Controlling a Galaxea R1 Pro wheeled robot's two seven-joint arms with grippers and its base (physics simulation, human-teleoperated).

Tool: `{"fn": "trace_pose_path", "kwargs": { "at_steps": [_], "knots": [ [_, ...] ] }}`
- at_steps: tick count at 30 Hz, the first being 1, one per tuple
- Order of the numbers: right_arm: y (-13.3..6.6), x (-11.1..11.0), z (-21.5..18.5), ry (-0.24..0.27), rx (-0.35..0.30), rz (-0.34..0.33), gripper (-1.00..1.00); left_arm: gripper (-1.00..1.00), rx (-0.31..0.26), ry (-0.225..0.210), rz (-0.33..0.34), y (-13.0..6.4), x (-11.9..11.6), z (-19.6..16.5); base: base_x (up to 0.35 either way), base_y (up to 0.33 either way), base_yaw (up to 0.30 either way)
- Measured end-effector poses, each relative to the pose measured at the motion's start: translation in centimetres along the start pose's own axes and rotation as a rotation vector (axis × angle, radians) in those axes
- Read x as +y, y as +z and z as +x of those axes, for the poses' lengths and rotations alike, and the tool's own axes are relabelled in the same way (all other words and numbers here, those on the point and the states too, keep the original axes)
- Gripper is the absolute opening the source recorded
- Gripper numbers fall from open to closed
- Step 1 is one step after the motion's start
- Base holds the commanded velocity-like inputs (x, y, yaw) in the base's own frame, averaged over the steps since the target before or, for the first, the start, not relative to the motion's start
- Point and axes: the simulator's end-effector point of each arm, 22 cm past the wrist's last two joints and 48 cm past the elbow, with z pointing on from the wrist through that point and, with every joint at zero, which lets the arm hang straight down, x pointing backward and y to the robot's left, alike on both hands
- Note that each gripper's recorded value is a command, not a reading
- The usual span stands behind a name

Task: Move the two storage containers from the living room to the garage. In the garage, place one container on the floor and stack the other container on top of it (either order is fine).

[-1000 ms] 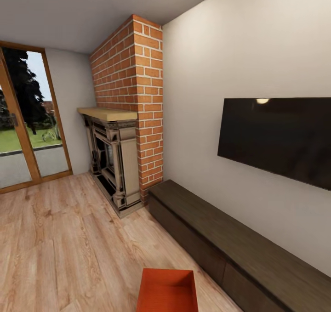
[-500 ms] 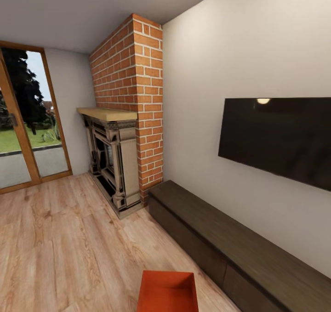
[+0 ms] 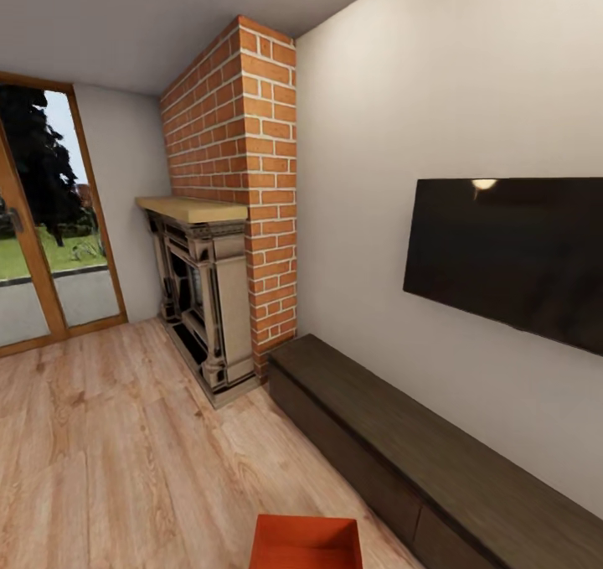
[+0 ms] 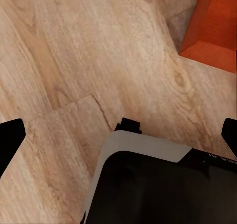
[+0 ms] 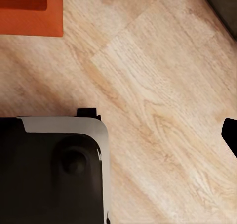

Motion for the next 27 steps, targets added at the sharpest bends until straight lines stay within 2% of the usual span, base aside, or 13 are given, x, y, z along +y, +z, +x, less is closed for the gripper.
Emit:
{"fn": "trace_pose_path", "kwargs": {
  "at_steps": [6,27],
  "knots": [
    [0.0,0.0,-0.1,0.002,-0.001,0.000,1.00,1.00,0.000,0.001,0.000,0.0,0.0,0.0,0.112,0.000,0.000],
    [0.0,0.1,1.1,0.005,0.029,0.000,1.00,1.00,0.026,0.004,-0.008,0.2,0.3,1.0,0.001,0.000,-0.021]
  ]
}}
